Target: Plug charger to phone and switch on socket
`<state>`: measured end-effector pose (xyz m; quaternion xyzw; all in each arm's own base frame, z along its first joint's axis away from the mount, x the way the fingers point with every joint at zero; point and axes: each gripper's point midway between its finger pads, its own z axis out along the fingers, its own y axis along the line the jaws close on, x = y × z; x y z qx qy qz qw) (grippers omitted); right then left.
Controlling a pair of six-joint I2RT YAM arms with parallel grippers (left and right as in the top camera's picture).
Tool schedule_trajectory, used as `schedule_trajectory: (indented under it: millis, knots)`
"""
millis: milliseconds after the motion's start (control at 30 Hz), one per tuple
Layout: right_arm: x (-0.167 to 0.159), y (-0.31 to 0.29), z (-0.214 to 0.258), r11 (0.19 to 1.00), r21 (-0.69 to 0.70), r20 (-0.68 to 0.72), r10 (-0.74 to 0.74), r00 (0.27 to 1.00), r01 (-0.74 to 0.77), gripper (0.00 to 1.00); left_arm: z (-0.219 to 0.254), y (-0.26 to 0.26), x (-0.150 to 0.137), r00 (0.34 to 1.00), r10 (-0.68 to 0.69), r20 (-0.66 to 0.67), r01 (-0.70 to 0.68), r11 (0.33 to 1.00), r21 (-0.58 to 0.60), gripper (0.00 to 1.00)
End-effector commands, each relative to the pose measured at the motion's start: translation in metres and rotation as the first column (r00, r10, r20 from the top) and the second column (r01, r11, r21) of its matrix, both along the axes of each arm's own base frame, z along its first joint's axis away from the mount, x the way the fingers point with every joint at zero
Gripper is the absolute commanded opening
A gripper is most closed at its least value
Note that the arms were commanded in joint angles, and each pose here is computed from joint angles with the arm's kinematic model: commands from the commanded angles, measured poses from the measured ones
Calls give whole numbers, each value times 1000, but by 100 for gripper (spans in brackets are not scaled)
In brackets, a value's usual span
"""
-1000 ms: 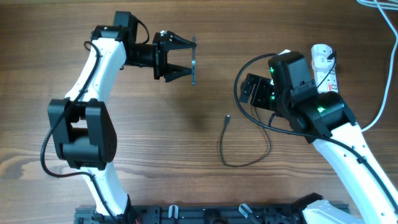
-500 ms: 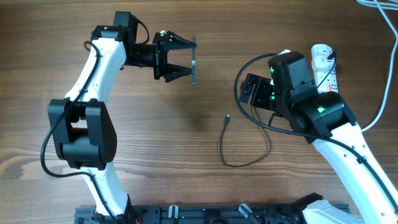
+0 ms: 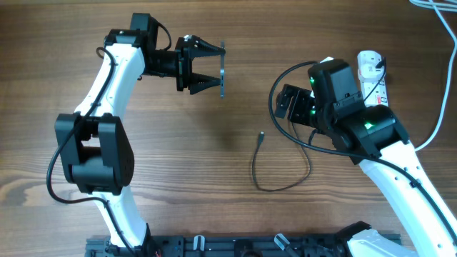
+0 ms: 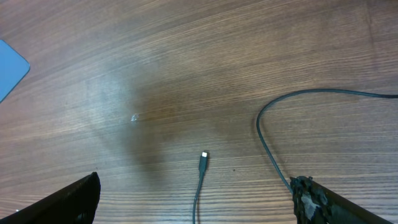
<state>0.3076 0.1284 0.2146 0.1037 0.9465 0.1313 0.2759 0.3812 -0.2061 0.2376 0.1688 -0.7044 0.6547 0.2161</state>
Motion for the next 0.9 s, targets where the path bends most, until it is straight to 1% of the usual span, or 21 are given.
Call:
schedule_trajectory:
  millis: [0,867]
  knots:
    - [5,0,5,1000,-6,16,-14,1000,14,100,24,4,-5,1000,3,23,-1,998,-58,66]
    - [5,0,5,1000,-6,16,-15,1000,15,100,24,4,-5,1000,3,23,-1,998,-58,66]
